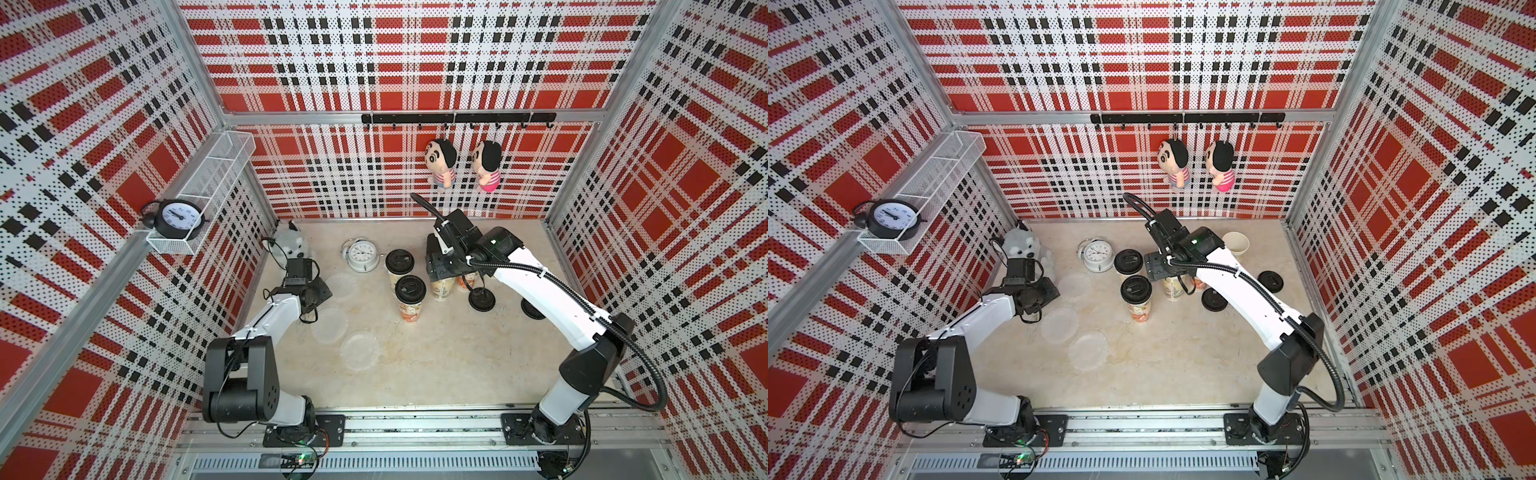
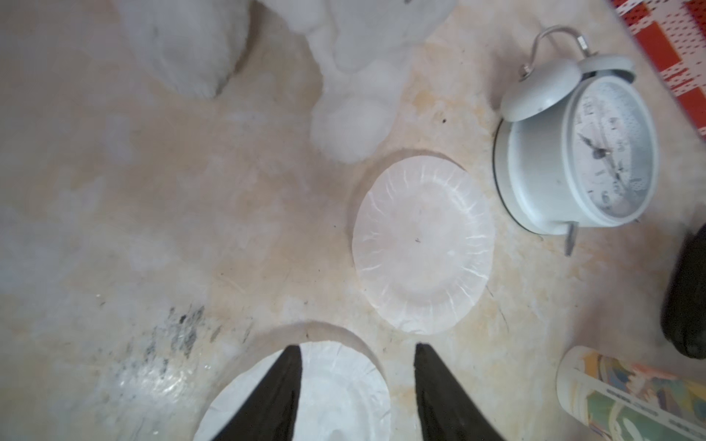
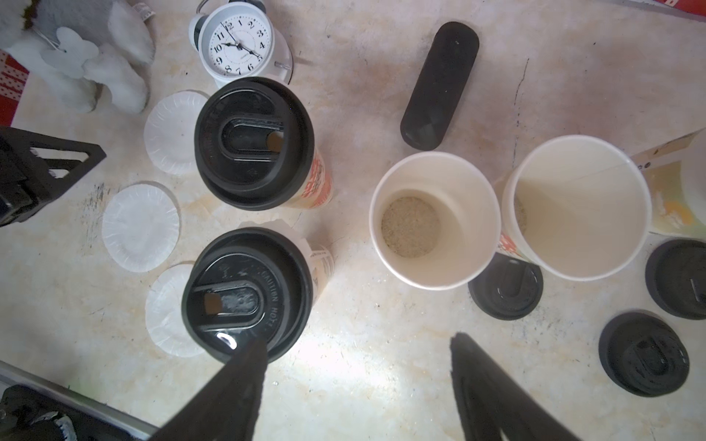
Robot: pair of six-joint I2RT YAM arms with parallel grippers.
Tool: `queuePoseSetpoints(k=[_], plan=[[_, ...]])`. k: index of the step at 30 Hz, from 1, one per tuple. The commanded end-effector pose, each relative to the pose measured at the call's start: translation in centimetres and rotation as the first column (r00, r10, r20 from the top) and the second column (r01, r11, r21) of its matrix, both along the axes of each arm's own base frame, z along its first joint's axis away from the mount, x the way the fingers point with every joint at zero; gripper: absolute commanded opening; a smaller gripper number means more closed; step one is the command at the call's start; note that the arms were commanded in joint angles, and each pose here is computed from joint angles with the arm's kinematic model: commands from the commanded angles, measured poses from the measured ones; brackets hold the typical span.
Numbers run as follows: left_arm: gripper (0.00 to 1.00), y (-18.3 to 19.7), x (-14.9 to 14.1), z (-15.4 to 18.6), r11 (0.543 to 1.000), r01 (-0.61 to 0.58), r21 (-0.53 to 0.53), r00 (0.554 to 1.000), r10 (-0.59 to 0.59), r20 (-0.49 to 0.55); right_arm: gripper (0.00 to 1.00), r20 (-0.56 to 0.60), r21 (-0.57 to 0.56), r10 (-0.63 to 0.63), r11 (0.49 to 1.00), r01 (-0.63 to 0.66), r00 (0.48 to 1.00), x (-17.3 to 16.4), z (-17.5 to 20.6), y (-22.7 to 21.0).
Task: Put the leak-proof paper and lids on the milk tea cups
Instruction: Pick up the leak-proof paper from the center of the board.
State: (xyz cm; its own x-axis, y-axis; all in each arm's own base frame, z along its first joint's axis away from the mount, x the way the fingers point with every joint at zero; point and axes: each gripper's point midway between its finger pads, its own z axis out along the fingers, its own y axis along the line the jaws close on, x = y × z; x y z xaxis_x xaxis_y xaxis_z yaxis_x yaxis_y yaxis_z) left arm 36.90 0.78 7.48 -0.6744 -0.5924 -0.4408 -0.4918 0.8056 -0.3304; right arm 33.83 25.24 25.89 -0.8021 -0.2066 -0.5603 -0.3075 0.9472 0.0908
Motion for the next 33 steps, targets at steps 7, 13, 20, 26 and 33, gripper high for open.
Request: queuePoseSetpoints(k=[7, 13, 20, 26, 33], plan=[[0.49, 1.8, 2.9, -2.8, 0.996, -0.074, 0.059, 0.995, 0.077, -0.057, 0.78, 0.036, 0.075, 0.026, 0.997, -0.029, 0.999, 0.3, -0.7, -0.5], [0.49, 1.3, 4.5, -3.8, 0.997, -0.053, 0.048, 0.997, 0.056, -0.056, 0.77, 0.025, 0.078, 0.012, 0.997, -0.014, 1.000, 0.2, -1.3, -1.3], [0.49, 1.2, 4.9, -5.1, 0.996, -0.034, 0.078, 0.994, 0.042, -0.104, 0.77, 0.024, 0.087, 0.001, 0.996, -0.003, 1.000, 0.2, -1.3, -1.4], [0.49, 0.8, 3.6, -7.4, 0.994, 0.012, 0.108, 0.977, 0.011, -0.211, 0.76, 0.025, 0.091, -0.003, 0.996, 0.001, 1.000, 0.1, -1.3, -1.5], [0.47, 0.2, 2.5, -7.9, 0.987, 0.044, 0.153, 0.964, -0.001, -0.267, 0.76, 0.031, 0.097, 0.000, 0.995, -0.003, 1.000, -0.2, -1.3, -1.7]])
